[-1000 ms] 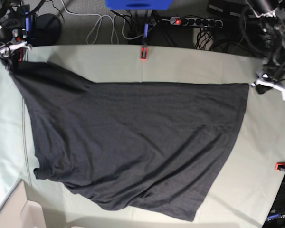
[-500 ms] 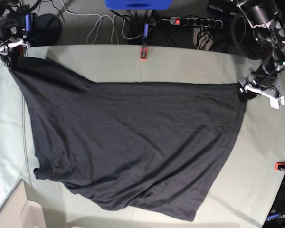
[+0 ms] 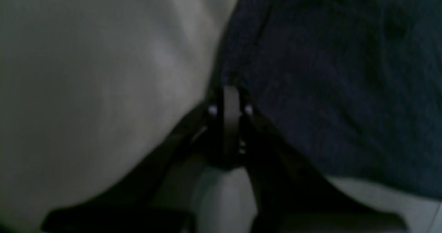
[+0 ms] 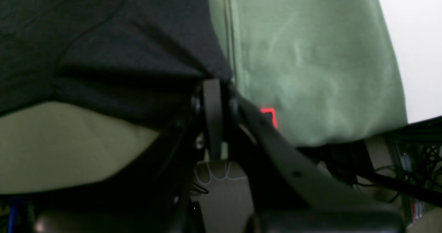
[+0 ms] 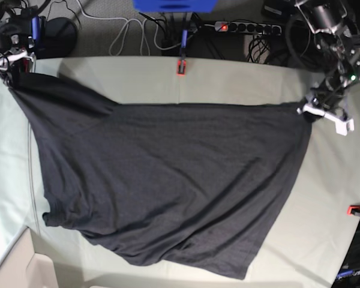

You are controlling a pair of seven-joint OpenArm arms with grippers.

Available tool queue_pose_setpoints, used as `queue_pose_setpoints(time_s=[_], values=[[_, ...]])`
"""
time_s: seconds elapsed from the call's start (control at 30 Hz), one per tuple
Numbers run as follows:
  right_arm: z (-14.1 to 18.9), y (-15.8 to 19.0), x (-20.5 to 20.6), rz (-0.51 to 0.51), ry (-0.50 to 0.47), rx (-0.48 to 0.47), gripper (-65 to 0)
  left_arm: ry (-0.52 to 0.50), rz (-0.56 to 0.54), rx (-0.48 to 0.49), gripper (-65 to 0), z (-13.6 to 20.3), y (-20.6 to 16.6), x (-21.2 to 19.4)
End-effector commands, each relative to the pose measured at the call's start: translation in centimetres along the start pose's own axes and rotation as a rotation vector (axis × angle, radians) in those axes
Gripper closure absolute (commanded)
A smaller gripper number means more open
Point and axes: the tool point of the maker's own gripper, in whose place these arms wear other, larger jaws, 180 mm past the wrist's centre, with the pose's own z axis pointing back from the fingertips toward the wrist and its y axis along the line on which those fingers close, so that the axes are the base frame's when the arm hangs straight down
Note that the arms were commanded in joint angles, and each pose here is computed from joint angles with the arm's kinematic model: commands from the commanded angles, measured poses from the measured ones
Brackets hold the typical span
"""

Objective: Layout the t-shirt on the table in an organized manner, then fold the t-shirt properly
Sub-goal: 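Pull the held edge apart with both grippers to spread the shirt, then release with the left gripper and grasp the shirt side further along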

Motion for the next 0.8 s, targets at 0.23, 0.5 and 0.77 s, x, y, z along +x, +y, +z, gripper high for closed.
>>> queue_pose_setpoints(time_s=[0.23, 0.5, 0.77], values=[[0.6, -0.4, 0.9, 0.018, -0.033, -0.001, 0.0, -0.233, -0.011, 0.029, -0.1, 7.5, 2.6, 5.4], [1.6, -0.8, -0.7, 0.024, 0.015, -0.009, 0.0, -0.274, 0.015, 0.088, -0.1, 11.3, 5.4, 5.2], [1.8, -0.8, -1.1, 0.022, 0.025, -0.011, 0.0, -0.193, 0.127, 0.077, -0.1, 8.4, 6.4, 1.9]])
